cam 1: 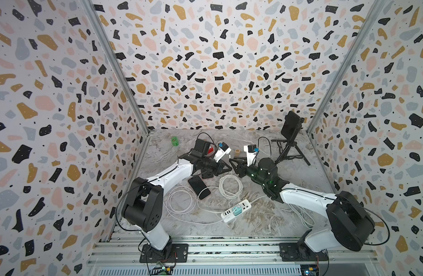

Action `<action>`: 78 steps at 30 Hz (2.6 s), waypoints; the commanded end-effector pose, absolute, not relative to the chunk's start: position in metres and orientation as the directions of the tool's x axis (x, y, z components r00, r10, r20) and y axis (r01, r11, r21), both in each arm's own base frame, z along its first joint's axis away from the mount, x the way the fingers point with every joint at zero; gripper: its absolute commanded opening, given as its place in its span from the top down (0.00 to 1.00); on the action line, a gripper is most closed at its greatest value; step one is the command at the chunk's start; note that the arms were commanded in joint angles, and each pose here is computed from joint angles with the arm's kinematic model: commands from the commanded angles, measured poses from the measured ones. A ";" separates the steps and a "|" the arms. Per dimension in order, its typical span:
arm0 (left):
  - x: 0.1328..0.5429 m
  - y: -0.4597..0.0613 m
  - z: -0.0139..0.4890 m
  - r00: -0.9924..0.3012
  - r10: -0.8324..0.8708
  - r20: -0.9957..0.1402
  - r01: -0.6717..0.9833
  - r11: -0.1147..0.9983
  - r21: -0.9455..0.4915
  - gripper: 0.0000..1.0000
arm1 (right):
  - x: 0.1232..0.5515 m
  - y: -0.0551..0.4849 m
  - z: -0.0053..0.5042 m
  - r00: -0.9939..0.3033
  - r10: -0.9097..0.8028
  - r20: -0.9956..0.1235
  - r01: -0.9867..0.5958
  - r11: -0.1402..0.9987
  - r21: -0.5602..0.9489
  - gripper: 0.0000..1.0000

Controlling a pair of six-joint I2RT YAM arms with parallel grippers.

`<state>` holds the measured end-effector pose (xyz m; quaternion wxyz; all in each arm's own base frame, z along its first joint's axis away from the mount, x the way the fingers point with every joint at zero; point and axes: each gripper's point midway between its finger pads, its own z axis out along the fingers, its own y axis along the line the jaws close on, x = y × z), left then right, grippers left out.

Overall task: Plug the charging cable into the phone
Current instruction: Pick up the charging cable from the center of the board.

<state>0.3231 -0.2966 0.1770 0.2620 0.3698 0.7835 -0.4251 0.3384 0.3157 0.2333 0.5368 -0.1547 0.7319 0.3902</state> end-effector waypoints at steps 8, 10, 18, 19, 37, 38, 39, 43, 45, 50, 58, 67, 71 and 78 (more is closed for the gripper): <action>0.332 -0.303 0.191 -0.576 0.334 -0.746 0.810 0.360 -0.463 1.00 | 0.348 0.333 0.238 -0.331 0.124 -0.936 -0.665 0.672 0.324 0.72; 0.333 -0.303 0.191 -0.578 0.335 -0.744 0.808 0.363 -0.464 1.00 | 0.348 0.335 0.237 -0.329 0.116 -0.937 -0.668 0.673 0.318 0.72; 0.332 -0.303 0.191 -0.578 0.341 -0.742 0.809 0.363 -0.463 1.00 | 0.353 0.333 0.228 -0.316 0.082 -0.945 -0.651 0.706 0.279 0.84; 0.331 -0.303 0.192 -0.576 0.340 -0.744 0.810 0.360 -0.463 1.00 | 0.352 0.333 0.228 -0.314 0.078 -0.946 -0.652 0.706 0.275 0.88; 0.291 -0.259 0.283 -0.373 0.238 -0.897 0.926 0.156 -0.344 0.17 | 0.267 0.336 0.263 -0.359 -0.033 -0.933 -0.921 0.175 0.349 0.92; 0.289 -0.258 0.284 -0.360 0.248 -0.899 0.932 0.149 -0.332 0.20 | 0.261 0.337 0.265 -0.371 -0.045 -0.928 -0.922 0.137 0.362 0.92; 0.287 -0.259 0.286 -0.350 0.251 -0.902 0.936 0.137 -0.325 0.24 | 0.256 0.339 0.267 -0.382 -0.051 -0.923 -0.922 0.098 0.376 0.92; 0.277 -0.260 0.283 -0.324 0.255 -0.911 0.946 0.075 -0.315 0.31 | 0.243 0.344 0.279 -0.421 -0.037 -0.907 -0.907 -0.023 0.422 0.95; 0.271 -0.260 0.281 -0.294 0.262 -0.919 0.955 0.046 -0.292 0.33 | 0.240 0.346 0.285 -0.435 -0.022 -0.900 -0.897 -0.069 0.436 0.96; 0.267 -0.260 0.278 -0.273 0.278 -0.921 0.961 0.038 -0.274 0.38 | 0.240 0.350 0.291 -0.464 -0.014 -0.886 -0.878 -0.123 0.462 0.96; 0.261 -0.261 0.279 -0.274 0.287 -0.918 0.960 0.018 -0.281 0.68 | 0.240 0.352 0.295 -0.472 -0.011 -0.882 -0.872 -0.144 0.468 0.93; 0.256 -0.263 0.295 -0.297 0.261 -0.918 0.951 -0.010 -0.310 0.96 | 0.241 0.351 0.282 -0.479 -0.043 -0.877 -0.869 -0.116 0.480 0.89; 0.256 -0.263 0.295 -0.300 0.261 -0.918 0.950 -0.009 -0.313 1.00 | 0.241 0.350 0.280 -0.467 -0.052 -0.883 -0.877 -0.096 0.470 0.78; 0.262 -0.267 0.292 -0.349 0.246 -0.904 0.934 0.009 -0.357 1.00 | 0.241 0.341 0.278 -0.382 -0.032 -0.924 -0.924 -0.010 0.383 0.64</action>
